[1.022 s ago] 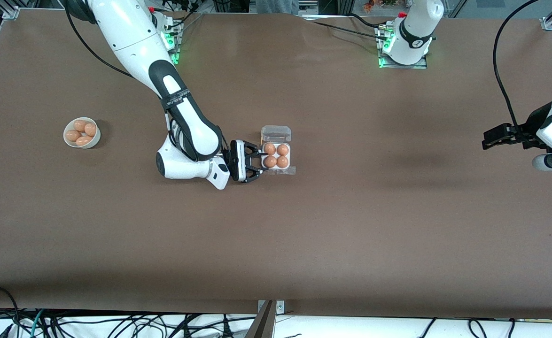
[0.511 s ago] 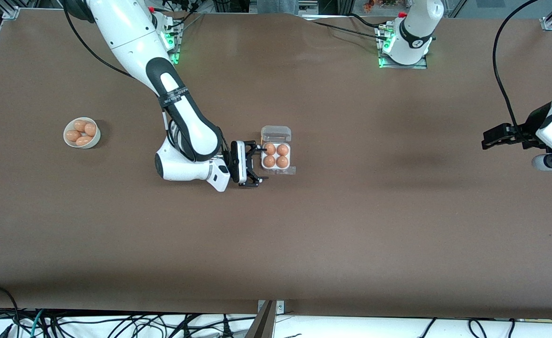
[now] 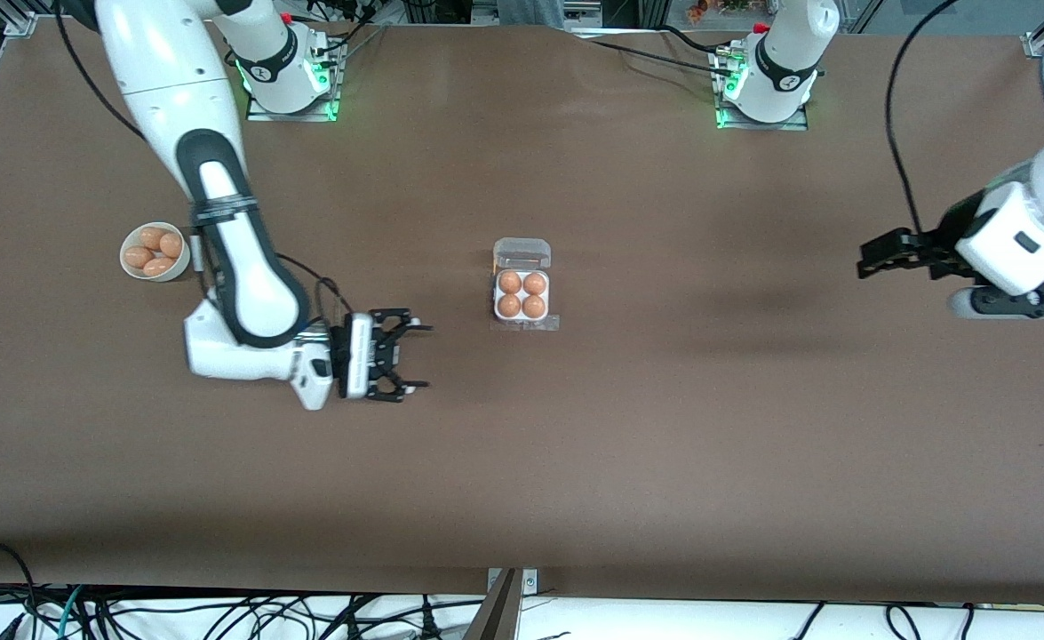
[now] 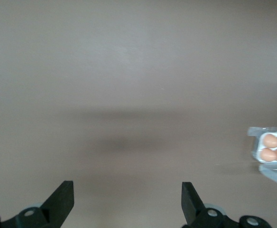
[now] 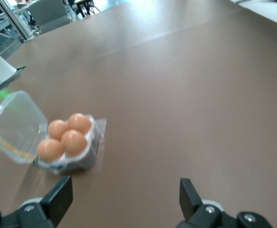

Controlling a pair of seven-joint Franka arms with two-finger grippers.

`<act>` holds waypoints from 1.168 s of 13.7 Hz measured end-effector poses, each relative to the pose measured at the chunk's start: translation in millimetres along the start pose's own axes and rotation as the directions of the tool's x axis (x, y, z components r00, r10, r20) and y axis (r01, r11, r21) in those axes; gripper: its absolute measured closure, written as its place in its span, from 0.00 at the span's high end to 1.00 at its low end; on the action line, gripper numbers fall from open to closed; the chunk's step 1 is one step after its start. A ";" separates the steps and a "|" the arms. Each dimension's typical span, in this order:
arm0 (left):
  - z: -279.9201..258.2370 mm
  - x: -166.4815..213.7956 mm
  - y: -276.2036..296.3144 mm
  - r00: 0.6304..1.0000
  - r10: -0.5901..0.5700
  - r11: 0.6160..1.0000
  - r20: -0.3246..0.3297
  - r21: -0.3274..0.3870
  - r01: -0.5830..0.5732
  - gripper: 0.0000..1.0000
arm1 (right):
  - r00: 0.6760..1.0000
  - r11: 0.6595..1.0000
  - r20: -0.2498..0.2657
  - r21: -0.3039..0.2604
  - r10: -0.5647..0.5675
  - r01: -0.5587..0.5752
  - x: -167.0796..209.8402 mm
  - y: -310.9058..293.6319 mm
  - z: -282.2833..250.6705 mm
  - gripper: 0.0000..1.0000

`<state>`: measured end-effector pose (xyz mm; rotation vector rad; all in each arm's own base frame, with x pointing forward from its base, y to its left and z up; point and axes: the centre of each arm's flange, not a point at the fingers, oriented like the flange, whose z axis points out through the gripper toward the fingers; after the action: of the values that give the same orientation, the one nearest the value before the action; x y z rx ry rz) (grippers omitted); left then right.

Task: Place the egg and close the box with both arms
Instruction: 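Withdraw the right gripper while the left gripper reaches toward the carton lid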

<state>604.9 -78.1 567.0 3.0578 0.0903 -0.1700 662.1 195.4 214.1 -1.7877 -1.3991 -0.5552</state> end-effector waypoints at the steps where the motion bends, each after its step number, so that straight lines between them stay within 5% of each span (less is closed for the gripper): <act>1: 4.3 -4.0 23.0 1.000 -0.009 1.000 0.009 -0.002 0.009 1.00 | 0.999 0.999 0.039 0.011 0.035 -0.036 -10.5 3.1 -25.0 1.00; 6: 38.5 -24.3 121.4 0.995 -0.076 0.997 0.066 0.018 0.075 0.97 | 0.953 0.978 0.223 -0.023 0.207 -0.207 -46.8 8.3 -128.3 1.00; 10: 71.6 -46.8 190.5 0.986 -0.050 0.998 0.161 -0.027 0.055 0.85 | 0.819 0.926 0.433 -0.210 0.377 -0.315 -27.7 -5.8 -198.5 1.00; 12: 96.0 -55.8 220.1 0.972 -0.030 0.997 0.233 -0.059 0.045 0.65 | 0.761 0.882 0.456 -0.329 0.462 -0.338 2.9 -23.2 -235.8 1.00; 13: 111.2 -59.5 233.0 0.963 -0.030 0.997 0.267 -0.057 0.047 0.65 | 0.731 0.849 0.449 -0.387 0.514 -0.360 13.9 -32.9 -254.3 1.00; 16: 157.8 -69.7 264.7 0.938 -0.023 0.999 0.347 -0.027 0.035 0.32 | 0.609 0.704 0.391 -0.559 0.690 -0.438 26.0 -57.0 -290.6 1.00</act>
<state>535.4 -358.1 438.1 2.9397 0.1140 -0.6976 651.8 -14.1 424.7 -2.7796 -0.9619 0.0985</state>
